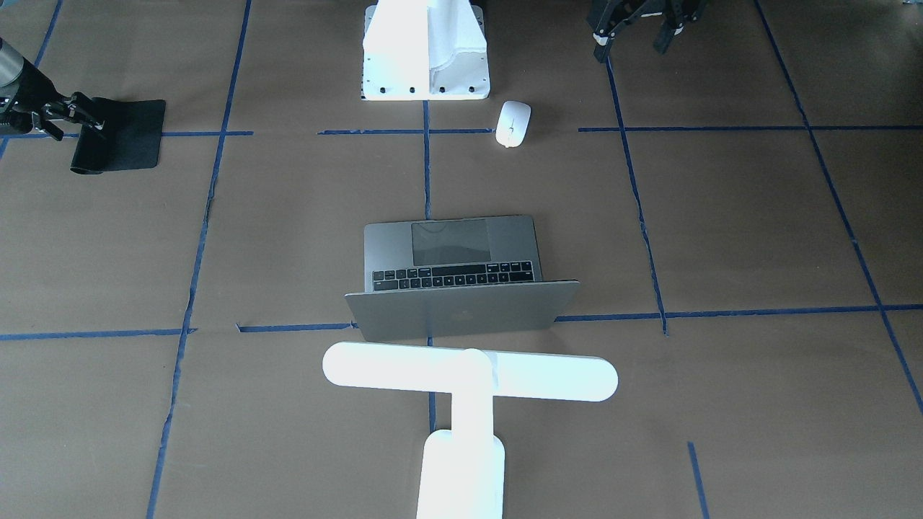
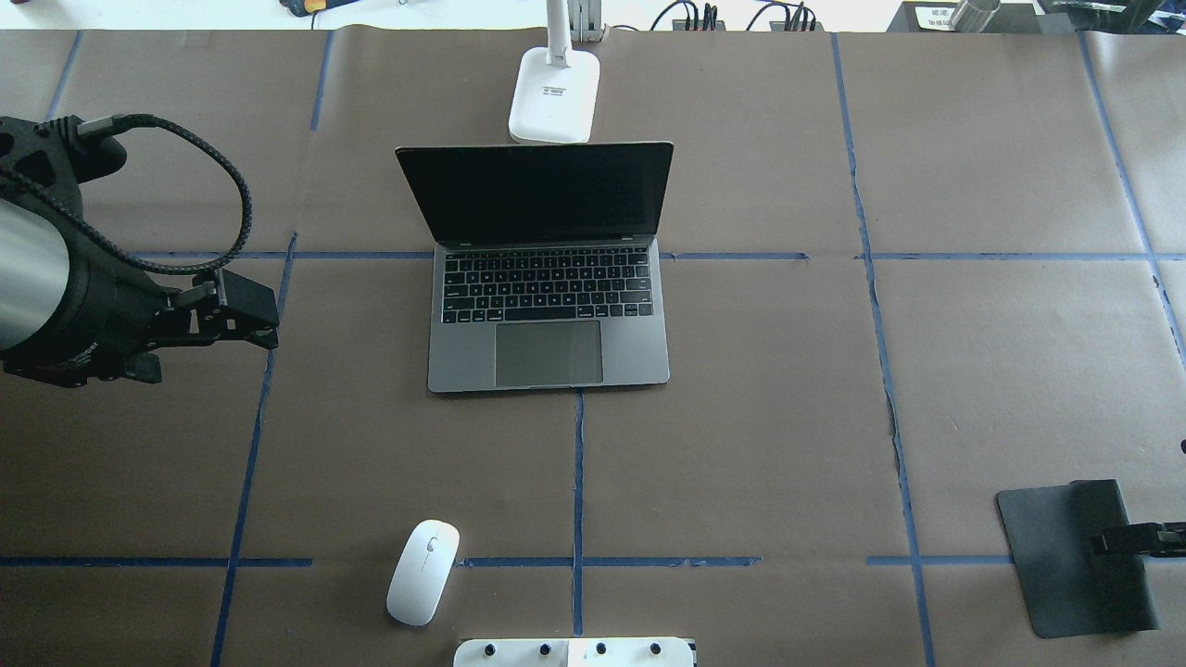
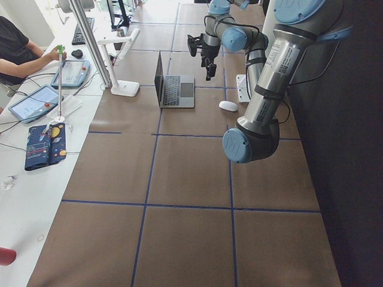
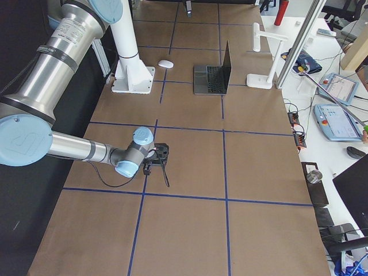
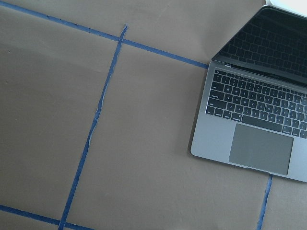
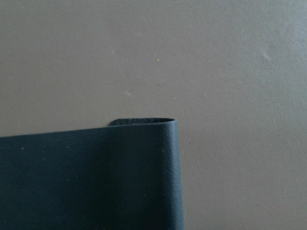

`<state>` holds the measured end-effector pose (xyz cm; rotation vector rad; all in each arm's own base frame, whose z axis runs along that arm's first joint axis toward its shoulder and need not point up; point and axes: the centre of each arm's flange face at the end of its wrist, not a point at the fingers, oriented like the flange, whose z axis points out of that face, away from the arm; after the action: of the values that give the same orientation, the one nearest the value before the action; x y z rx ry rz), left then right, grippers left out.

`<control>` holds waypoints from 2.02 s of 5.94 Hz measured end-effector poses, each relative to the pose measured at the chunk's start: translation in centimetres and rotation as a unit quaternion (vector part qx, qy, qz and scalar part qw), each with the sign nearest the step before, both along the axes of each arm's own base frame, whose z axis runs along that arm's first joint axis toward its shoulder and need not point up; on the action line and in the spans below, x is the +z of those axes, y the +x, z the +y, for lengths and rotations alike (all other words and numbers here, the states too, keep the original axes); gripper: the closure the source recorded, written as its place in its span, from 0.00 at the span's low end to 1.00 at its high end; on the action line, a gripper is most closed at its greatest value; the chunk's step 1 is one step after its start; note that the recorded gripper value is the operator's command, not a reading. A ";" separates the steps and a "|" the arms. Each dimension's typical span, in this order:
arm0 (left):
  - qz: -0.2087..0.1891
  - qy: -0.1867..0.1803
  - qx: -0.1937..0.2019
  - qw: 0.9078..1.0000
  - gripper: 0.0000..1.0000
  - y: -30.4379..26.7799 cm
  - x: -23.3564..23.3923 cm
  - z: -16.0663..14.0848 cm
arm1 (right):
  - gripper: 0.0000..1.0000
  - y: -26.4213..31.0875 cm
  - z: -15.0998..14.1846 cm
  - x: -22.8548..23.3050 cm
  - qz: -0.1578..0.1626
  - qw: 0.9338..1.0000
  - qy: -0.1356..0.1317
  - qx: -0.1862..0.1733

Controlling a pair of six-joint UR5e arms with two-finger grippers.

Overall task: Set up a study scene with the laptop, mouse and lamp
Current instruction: 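Grasp the edge of the black mouse pad with the right gripper, then carry the black mouse pad with the right gripper beside the laptop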

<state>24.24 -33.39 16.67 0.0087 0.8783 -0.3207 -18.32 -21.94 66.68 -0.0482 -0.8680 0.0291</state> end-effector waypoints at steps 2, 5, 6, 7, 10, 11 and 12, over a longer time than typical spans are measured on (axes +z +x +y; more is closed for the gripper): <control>0.001 0.000 0.001 1.000 0.00 0.0 0.0 0.0 | 0.93 -0.1 0.0 -0.4 -0.004 1.000 0.002 0.000; -0.001 -0.001 0.001 1.000 0.00 0.1 0.1 -0.1 | 1.00 0.6 0.3 -1.4 -0.008 1.000 0.004 0.001; -0.001 -0.001 0.001 1.000 0.00 0.2 0.1 -0.2 | 1.00 0.7 0.3 -1.6 -0.009 1.000 0.002 0.005; -0.001 0.000 0.001 1.000 0.00 0.3 0.1 -0.2 | 1.00 0.3 0.1 -2.4 -0.016 1.000 0.001 0.011; -0.003 0.001 0.004 1.000 0.00 0.5 0.2 -0.3 | 1.00 -5.5 -5.0 -10.5 -0.108 0.992 0.055 0.032; -0.004 0.001 0.005 1.000 0.00 0.6 0.3 -0.3 | 1.00 -7.6 -7.3 -13.4 -0.138 0.987 0.074 0.039; -0.005 0.001 0.005 1.000 0.00 0.6 0.3 -0.4 | 1.00 -11.0 -10.3 -17.2 -0.158 0.983 0.088 0.044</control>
<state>24.88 -33.77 17.00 0.0080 0.8688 -0.3095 -29.30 -32.21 49.46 0.1548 -1.1872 0.0287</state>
